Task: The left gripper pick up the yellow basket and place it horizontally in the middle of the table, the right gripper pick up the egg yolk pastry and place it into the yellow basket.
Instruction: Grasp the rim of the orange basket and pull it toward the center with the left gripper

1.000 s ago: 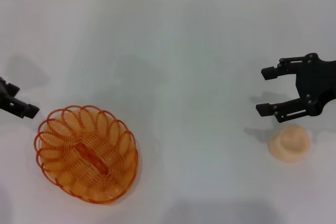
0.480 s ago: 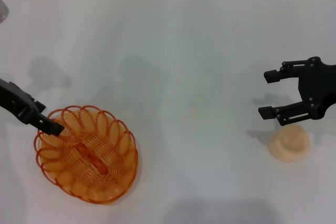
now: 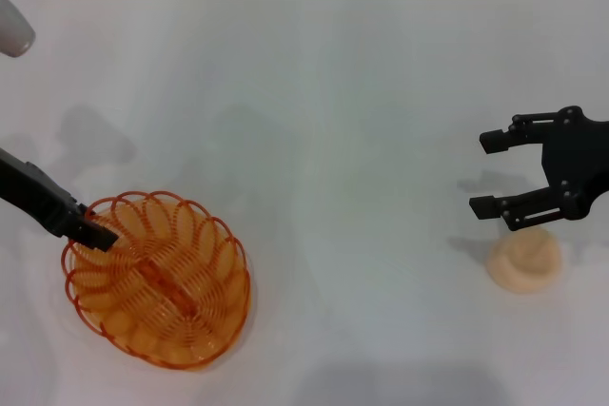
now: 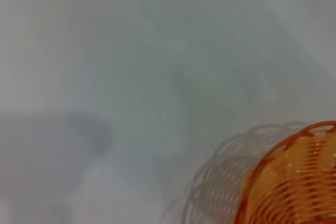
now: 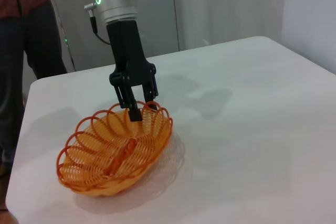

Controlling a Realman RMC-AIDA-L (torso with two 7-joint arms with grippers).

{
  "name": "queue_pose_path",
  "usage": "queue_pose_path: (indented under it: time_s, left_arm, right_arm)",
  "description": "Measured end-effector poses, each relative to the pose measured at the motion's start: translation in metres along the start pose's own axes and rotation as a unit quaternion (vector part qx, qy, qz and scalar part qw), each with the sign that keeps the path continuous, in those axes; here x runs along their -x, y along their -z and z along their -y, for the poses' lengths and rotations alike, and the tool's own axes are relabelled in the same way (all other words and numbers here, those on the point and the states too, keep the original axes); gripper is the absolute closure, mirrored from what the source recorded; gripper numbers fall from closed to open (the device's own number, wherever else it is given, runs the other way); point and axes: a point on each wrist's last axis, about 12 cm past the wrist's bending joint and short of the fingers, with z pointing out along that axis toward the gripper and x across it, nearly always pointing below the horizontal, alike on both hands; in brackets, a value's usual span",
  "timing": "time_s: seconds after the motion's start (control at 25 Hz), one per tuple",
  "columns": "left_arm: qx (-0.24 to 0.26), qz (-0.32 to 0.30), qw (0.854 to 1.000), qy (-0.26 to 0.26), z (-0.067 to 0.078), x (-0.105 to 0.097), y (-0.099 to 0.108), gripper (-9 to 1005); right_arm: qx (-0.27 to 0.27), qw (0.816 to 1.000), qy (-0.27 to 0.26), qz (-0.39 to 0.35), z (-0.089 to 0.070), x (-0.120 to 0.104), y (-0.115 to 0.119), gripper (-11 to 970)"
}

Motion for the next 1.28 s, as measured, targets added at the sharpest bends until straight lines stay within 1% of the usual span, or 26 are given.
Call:
queue_pose_path:
  time_s: [0.12, 0.32, 0.72, 0.88, 1.28]
  left_arm:
    - [0.001, 0.001, 1.000, -0.001, 0.001, 0.001, -0.001, 461]
    - [0.007, -0.003, 1.000, 0.001, 0.000, 0.001, -0.004, 692]
    - [0.017, -0.005, 1.000, 0.000, 0.000, 0.005, -0.005, 724]
    - [0.018, -0.004, 1.000, -0.003, 0.001, 0.006, -0.005, 767]
    - [0.002, -0.006, 1.000, -0.021, 0.007, 0.012, -0.006, 886]
  right_arm:
    - [0.000, 1.000, -0.002, 0.000, 0.000, -0.001, 0.000, 147]
    - [0.001, 1.000, -0.003, 0.000, 0.000, -0.001, 0.000, 149]
    - [0.001, 1.000, -0.001, 0.000, -0.001, -0.001, 0.000, 154]
    - [0.000, 1.000, 0.000, 0.000, -0.001, -0.001, 0.001, 156]
    - [-0.001, 1.000, 0.002, 0.000, -0.001, 0.000, 0.001, 160]
